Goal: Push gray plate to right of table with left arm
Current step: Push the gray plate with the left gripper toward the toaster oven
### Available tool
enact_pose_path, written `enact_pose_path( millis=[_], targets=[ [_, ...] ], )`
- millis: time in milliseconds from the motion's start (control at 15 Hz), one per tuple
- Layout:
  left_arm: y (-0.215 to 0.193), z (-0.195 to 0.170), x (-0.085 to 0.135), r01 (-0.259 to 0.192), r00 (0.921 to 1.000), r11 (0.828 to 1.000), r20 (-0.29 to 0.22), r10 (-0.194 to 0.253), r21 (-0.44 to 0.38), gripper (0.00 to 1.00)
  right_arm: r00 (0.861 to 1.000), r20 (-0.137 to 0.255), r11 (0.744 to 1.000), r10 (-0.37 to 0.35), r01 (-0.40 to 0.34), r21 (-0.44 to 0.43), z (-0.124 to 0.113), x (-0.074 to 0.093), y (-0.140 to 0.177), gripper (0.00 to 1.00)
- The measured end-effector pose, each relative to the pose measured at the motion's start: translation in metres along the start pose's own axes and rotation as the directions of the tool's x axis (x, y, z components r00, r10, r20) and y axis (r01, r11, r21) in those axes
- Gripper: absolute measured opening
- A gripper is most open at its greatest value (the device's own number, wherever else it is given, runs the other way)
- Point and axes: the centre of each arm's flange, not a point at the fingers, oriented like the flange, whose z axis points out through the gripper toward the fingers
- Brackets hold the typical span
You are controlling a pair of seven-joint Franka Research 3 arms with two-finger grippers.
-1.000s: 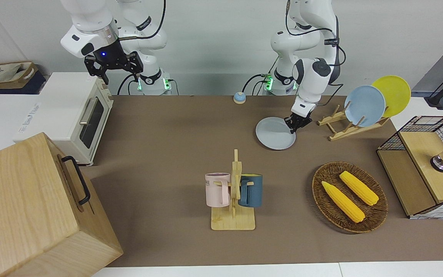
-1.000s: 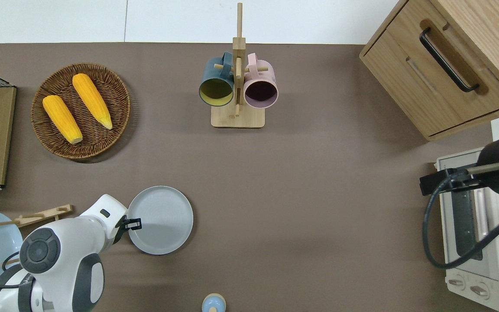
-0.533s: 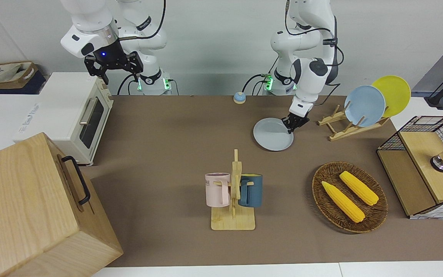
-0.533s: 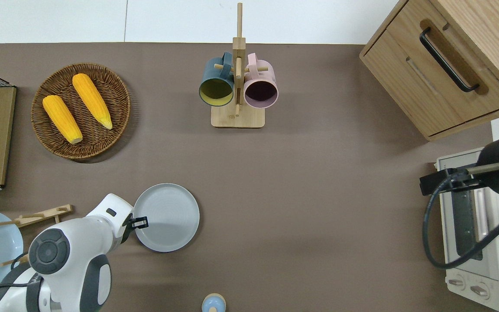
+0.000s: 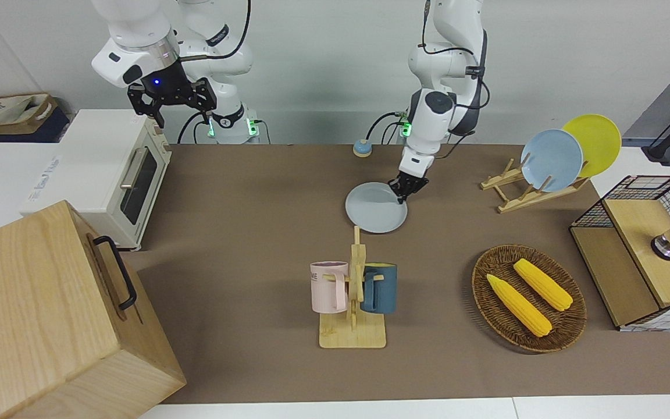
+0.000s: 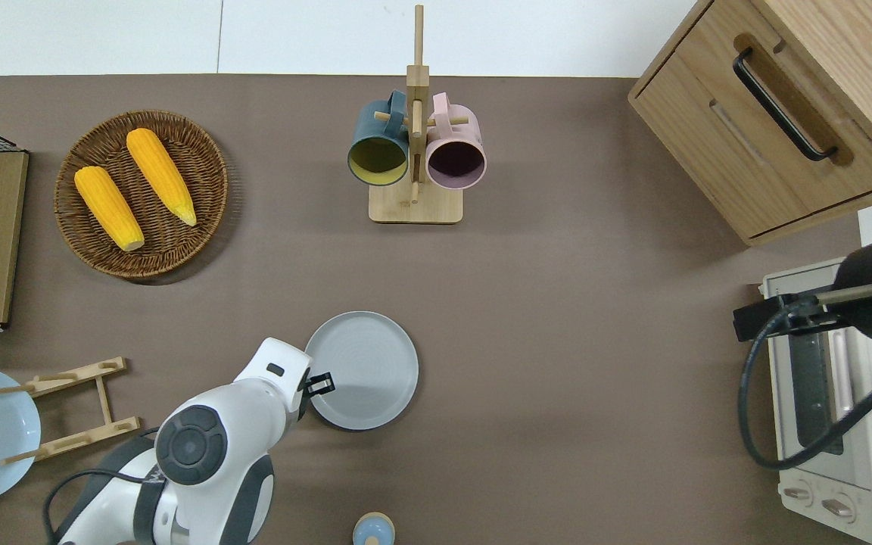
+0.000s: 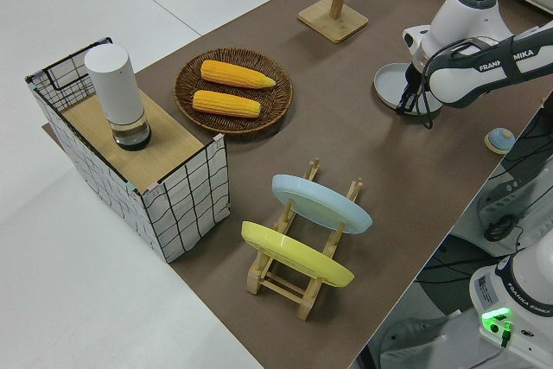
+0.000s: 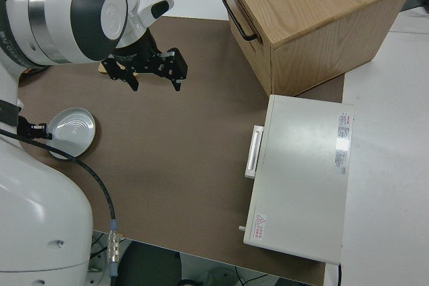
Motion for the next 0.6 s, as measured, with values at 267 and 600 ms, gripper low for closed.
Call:
enact_pose_path(
  millis=[267, 600],
  targets=[
    [0.056, 0.006, -0.024, 0.07, 0.9975, 0.997, 0.016, -0.069, -0.039, 0.01, 1.0, 0.0, 1.0, 0.0, 0.0, 0.0, 0.0, 0.0, 0.0, 0.99],
    [0.124, 0.013, -0.059, 0.128, 0.9918, 0.991, 0.009, -0.128, -0.04, 0.01, 1.0, 0.0, 1.0, 0.0, 0.0, 0.0, 0.0, 0.0, 0.0, 0.99]
  ],
)
